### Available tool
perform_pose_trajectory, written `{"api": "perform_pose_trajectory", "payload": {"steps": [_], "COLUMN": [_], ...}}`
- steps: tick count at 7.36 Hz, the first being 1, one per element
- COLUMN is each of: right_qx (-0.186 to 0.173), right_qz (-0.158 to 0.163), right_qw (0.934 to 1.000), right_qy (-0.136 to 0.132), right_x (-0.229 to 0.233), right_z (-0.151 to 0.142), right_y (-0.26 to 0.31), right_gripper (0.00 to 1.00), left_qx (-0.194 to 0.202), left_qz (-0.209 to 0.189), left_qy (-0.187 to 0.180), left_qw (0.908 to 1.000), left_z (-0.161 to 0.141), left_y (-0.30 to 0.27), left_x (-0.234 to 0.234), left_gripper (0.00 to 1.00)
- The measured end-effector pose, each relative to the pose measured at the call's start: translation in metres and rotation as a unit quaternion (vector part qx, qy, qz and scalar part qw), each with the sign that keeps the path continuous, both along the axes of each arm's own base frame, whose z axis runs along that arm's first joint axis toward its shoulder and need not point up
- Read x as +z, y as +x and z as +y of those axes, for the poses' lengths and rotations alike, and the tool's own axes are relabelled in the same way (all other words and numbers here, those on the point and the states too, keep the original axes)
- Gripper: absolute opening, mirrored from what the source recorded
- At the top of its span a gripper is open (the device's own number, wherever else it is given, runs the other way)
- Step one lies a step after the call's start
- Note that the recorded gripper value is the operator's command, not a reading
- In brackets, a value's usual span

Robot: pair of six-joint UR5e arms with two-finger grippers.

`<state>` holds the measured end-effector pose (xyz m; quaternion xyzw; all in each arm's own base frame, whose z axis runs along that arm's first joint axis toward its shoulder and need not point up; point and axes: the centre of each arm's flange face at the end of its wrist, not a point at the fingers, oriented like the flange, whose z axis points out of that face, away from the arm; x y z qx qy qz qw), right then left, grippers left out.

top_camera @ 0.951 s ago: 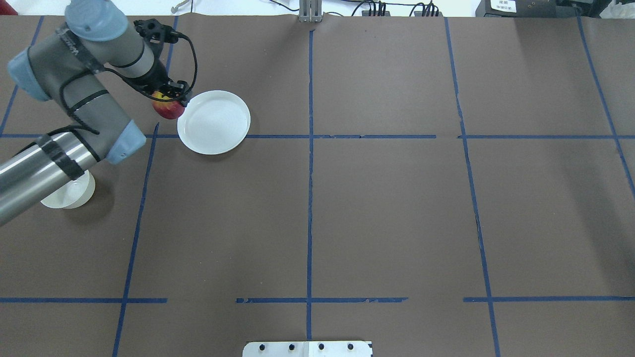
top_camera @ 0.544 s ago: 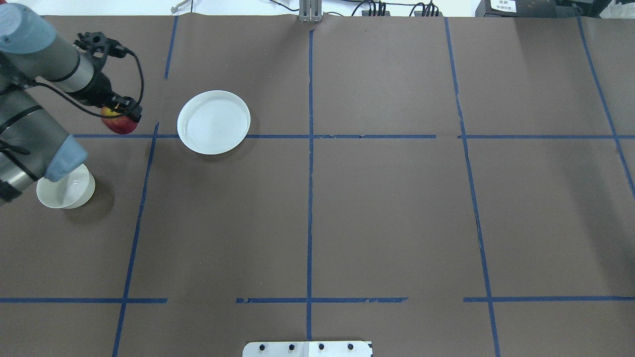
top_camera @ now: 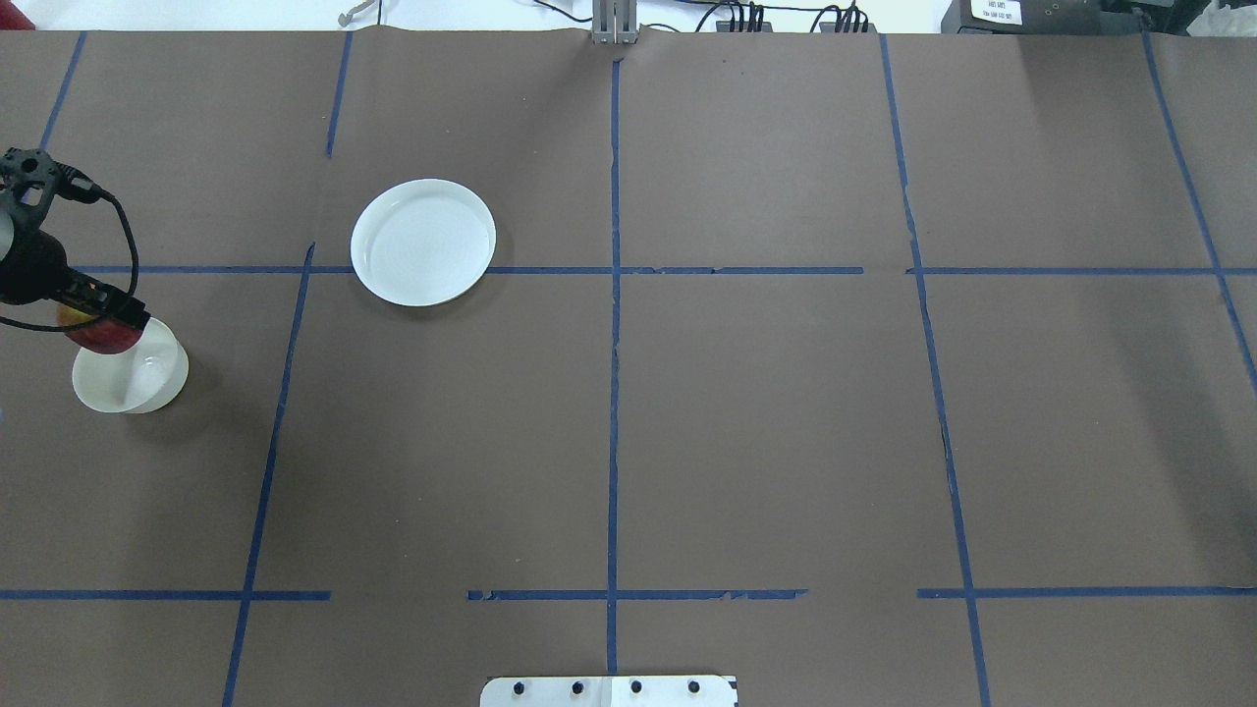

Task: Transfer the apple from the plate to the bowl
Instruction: 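Lift the apple with the left gripper and carry it over the white bowl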

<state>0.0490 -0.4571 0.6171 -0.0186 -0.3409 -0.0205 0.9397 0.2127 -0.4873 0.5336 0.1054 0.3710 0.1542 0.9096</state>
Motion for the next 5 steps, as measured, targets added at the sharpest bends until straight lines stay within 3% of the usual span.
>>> {"api": "perform_pose_trajectory", "payload": {"steps": [5], "right_qx": [0.000], "right_qz": [0.000], "right_qw": [1.0000], "right_qy": [0.000], "right_x": [0.000], "right_z": [0.000], "right_y": [0.000], "right_gripper": [1.00], "left_qx": [0.014], "left_qz": [-0.009], "left_qy": [-0.008], "left_qw": [0.9998], "left_z": [-0.001], "left_y": [0.006], "left_x": [0.018], "left_gripper": [0.00]}}
